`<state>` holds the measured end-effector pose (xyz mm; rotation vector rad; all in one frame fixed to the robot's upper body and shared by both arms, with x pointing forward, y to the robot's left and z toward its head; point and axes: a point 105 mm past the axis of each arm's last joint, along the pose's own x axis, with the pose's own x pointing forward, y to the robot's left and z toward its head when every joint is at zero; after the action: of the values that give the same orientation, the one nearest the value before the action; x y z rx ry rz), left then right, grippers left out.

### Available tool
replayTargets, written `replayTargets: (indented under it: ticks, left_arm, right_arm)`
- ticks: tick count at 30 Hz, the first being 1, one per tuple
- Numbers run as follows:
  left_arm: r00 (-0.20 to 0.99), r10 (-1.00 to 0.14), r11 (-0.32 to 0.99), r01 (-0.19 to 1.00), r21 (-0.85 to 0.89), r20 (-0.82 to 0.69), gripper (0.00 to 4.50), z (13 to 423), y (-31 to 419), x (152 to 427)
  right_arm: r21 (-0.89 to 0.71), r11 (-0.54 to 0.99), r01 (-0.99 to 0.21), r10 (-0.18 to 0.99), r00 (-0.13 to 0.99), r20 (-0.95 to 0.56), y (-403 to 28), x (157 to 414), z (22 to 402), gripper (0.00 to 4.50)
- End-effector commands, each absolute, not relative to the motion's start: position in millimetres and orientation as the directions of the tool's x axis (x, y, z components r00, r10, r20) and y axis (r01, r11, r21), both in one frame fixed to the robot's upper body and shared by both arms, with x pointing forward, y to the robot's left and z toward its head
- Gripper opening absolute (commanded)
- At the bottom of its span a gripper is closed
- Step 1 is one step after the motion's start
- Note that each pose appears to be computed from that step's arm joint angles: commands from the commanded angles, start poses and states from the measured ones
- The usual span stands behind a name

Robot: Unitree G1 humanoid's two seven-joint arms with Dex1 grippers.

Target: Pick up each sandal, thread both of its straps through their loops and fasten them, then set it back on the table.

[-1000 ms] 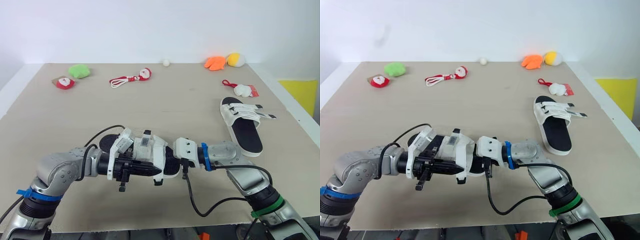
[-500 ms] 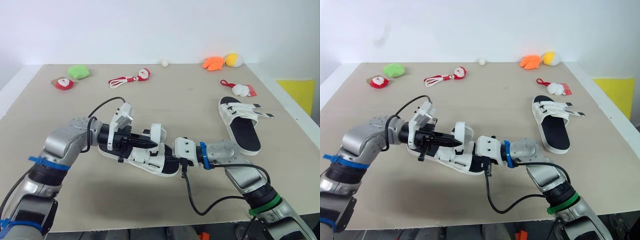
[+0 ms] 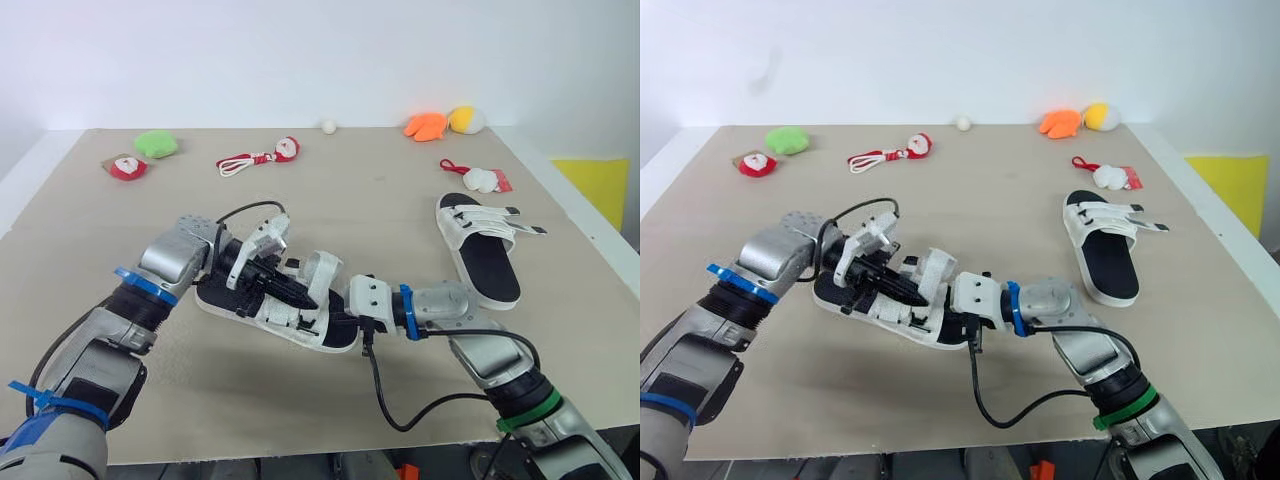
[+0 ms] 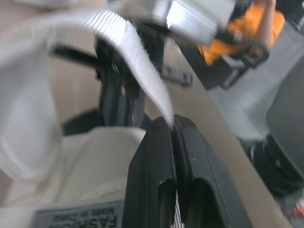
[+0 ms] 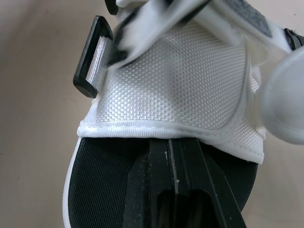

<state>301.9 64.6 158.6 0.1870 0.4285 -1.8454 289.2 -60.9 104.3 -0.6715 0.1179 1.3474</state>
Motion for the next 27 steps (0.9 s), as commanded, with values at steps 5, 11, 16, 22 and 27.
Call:
replayTargets:
  ticks: [5, 11, 16, 22, 27]
  left_arm:
    - [-0.346, -0.883, -0.286, 0.932, -0.222, -0.317, 0.13, 169.7, 59.4, 299.1]
    - [-0.366, -0.886, -0.294, 0.918, -0.267, -0.283, 0.13, 171.2, 60.1, 290.1]
    - [-0.366, -0.88, -0.293, 0.92, -0.259, -0.304, 0.13, 167.4, 61.0, 285.8]
    - [-0.35, -0.876, -0.274, 0.928, -0.254, -0.332, 0.13, 160.7, 65.6, 285.9]
    - [-0.322, -0.881, -0.256, 0.941, -0.221, -0.348, 0.13, 160.6, 68.2, 291.6]
  right_arm:
    - [-0.291, 0.103, -0.951, 0.779, 0.259, -0.571, -77.6, 286.7, 67.6, 0.0]
    - [-0.289, 0.103, -0.952, 0.78, 0.258, -0.571, -76.9, 286.3, 67.0, 0.0]
    - [-0.288, 0.097, -0.953, 0.782, 0.252, -0.57, -75.5, 286.4, 67.3, 0.0]
    - [-0.291, 0.096, -0.952, 0.781, 0.253, -0.57, -75.7, 287.2, 68.0, 0.0]
    - [-0.29, 0.095, -0.952, 0.782, 0.252, -0.571, -75.8, 286.7, 67.6, 0.0]
